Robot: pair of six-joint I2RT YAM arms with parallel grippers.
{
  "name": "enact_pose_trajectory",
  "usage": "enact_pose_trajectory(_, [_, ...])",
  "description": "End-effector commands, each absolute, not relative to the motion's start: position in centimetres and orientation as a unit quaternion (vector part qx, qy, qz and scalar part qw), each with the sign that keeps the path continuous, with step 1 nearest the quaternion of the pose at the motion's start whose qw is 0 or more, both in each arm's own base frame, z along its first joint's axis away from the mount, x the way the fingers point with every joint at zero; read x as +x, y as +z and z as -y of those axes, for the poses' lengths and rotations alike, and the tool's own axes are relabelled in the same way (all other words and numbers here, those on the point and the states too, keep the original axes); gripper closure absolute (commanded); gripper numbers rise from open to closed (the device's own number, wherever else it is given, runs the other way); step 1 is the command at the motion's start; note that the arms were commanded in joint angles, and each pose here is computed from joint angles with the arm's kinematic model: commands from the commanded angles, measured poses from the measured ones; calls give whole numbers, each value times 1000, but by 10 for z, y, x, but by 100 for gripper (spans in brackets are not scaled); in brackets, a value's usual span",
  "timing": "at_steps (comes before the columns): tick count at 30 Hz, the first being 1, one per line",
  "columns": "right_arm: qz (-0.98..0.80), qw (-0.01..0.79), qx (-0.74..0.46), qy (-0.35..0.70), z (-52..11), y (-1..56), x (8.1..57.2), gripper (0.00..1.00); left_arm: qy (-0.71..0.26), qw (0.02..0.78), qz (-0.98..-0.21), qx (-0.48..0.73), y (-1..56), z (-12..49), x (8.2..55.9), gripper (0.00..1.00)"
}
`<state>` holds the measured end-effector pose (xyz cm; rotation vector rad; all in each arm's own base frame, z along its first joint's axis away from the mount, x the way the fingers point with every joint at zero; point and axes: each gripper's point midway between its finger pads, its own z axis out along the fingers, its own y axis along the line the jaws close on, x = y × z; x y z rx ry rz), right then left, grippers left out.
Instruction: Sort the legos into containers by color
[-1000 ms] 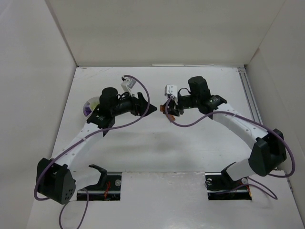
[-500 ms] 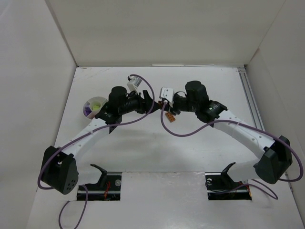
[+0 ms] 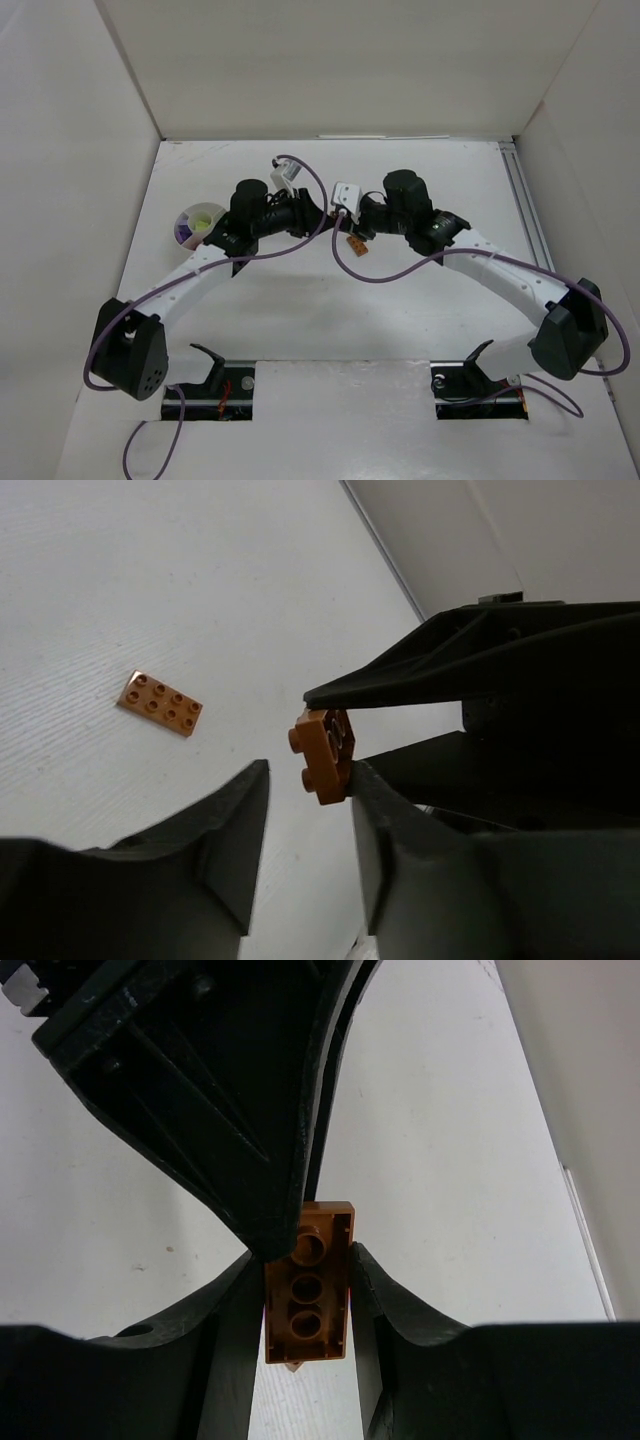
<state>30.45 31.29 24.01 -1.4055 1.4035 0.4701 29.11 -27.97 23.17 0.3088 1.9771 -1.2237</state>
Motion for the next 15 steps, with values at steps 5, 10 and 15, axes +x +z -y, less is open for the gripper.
enact_pose_trajectory(5, [-549,568,-578,205,-328,277,310,88,-532,400,-727,171,269,296,284,95])
enact_pose_trajectory(10, [-561,563,-575,195,-327,269,316,83,-546,399,-714,180,278,298,278,100])
enact_pose_trajectory(15, [-563,559,-576,195,-326,264,316,39,-475,440,-753,117,276,271,307,100])
